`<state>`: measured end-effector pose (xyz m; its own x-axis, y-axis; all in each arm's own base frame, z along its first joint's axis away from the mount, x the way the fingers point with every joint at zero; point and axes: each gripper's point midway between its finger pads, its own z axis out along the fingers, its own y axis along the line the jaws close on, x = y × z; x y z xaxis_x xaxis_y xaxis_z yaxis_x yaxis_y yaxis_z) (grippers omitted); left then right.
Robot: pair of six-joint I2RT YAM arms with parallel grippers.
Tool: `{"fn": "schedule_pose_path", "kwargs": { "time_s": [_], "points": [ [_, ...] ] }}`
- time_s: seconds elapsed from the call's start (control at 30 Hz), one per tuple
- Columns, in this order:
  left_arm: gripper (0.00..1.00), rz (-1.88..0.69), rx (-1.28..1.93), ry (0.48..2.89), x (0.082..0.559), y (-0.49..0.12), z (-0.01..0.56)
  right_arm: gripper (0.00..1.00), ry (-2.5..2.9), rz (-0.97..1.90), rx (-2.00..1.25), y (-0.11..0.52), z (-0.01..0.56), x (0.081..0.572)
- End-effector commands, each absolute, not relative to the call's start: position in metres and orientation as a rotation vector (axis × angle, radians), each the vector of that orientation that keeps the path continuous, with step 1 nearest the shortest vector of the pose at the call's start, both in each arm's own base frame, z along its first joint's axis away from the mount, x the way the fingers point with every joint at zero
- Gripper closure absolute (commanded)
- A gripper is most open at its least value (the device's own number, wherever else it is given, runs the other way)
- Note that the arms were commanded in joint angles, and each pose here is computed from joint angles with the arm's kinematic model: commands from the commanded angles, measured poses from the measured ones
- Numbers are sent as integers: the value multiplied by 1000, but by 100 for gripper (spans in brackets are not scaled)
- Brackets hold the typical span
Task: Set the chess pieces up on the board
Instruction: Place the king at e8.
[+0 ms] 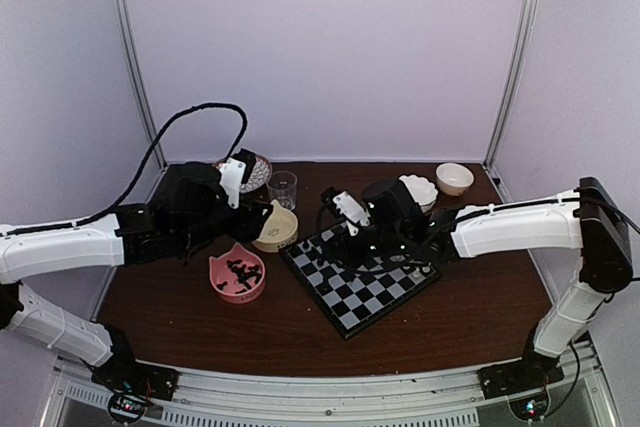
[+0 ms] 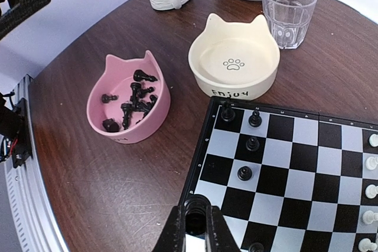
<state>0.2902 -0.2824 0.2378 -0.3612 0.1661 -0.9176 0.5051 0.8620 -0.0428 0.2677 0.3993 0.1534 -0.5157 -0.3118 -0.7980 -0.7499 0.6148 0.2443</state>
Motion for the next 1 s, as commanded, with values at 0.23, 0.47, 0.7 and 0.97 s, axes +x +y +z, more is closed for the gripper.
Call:
{"fn": "schedule_pose_path", "kwargs": {
  "time_s": [0.23, 0.47, 0.7, 0.97],
  "points": [
    [30, -63, 152, 1863, 306, -190, 229, 100, 2135, 488, -1010, 419, 112, 265],
    [30, -49, 153, 1850, 306, -188, 230, 100, 2136, 458, -1034, 426, 104, 267],
    [30, -89, 178, 1854, 305, -194, 229, 100, 2147, 430, -1036, 431, 95, 272],
    [30, -109, 191, 1857, 303, -197, 230, 100, 2163, 377, -1031, 434, 83, 281]
  ]
}}
